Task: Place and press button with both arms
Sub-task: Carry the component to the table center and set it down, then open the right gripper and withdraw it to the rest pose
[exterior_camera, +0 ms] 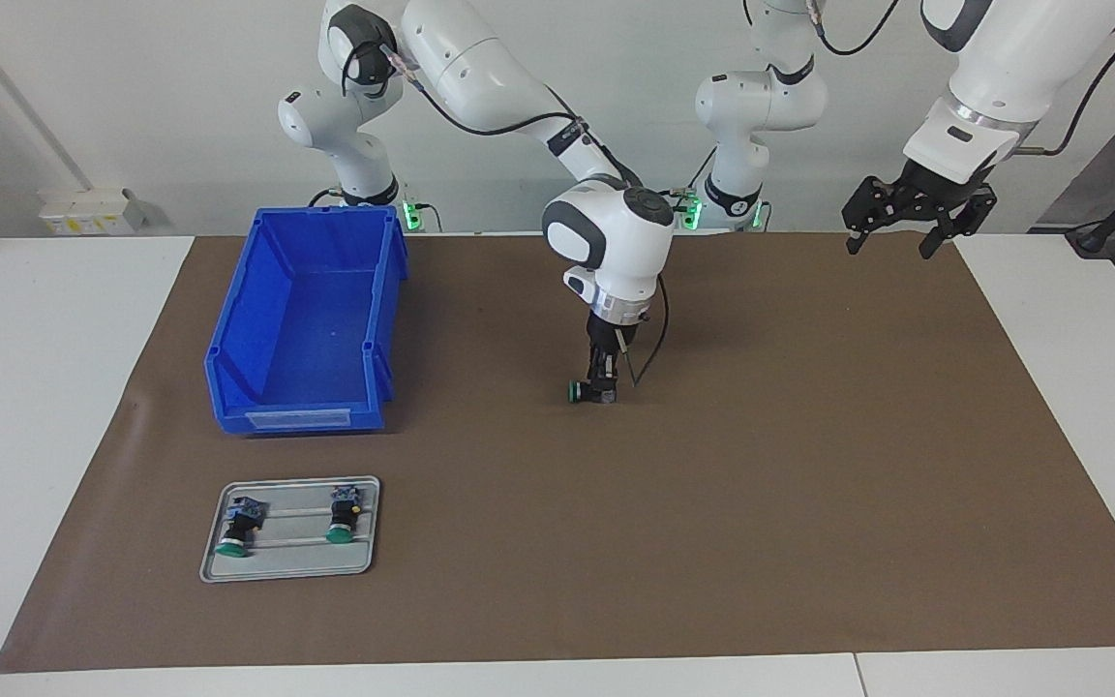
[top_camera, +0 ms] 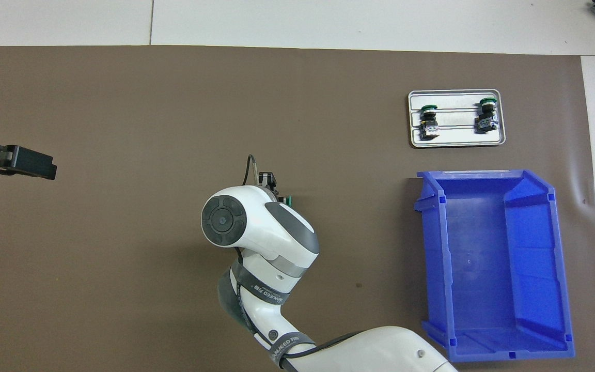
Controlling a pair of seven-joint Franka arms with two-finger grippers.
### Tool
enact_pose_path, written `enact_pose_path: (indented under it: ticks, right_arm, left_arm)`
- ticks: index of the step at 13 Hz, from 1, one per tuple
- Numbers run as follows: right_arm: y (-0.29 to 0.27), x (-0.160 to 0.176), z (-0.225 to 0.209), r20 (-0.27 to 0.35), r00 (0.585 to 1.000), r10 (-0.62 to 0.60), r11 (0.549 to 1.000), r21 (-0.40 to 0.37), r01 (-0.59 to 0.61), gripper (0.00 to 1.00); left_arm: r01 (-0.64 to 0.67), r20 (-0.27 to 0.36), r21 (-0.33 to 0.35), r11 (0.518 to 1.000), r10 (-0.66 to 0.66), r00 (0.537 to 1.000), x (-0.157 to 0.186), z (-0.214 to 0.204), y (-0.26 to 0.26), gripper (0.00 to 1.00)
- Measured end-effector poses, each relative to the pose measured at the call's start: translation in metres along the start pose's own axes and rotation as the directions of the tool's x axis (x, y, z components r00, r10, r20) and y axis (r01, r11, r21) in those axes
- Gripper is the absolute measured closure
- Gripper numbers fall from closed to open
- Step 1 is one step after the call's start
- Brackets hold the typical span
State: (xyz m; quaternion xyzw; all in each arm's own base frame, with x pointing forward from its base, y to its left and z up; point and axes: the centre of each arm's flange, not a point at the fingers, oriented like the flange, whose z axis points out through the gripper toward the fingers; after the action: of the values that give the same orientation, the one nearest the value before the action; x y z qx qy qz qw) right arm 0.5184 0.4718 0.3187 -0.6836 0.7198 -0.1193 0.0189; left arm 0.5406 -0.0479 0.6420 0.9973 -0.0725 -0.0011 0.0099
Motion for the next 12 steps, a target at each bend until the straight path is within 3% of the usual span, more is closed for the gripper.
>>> enact_pose_path:
  ticks: [3, 5, 8, 12]
  right_arm:
    - [-0.017, 0.013, -0.004, 0.008, 0.999, -0.039, 0.999, 0.024, 0.039, 0.22]
    - [-0.047, 0.042, -0.029, 0.025, 0.996, -0.09, 0.995, 0.055, 0.089, 0.0]
    - [-0.086, 0.104, -0.082, 0.027, 0.977, -0.21, 0.974, 0.098, 0.206, 0.0]
    - [-0.111, 0.176, -0.111, 0.014, 0.914, -0.407, 0.912, 0.07, 0.405, 0.0]
  left_arm:
    - [0.0, 0.0, 0.0, 1.0, 0.0, 1.0, 0.0, 0.0, 0.0, 0.0]
    - [0.0, 0.0, 0.0, 1.0, 0.0, 1.0, 0.0, 0.0, 0.0, 0.0]
    - [0.0, 0.0, 0.0, 1.0, 0.0, 1.0, 0.0, 0.0, 0.0, 0.0]
    - [0.0, 0.0, 0.0, 1.0, 0.0, 1.0, 0.0, 0.0, 0.0, 0.0]
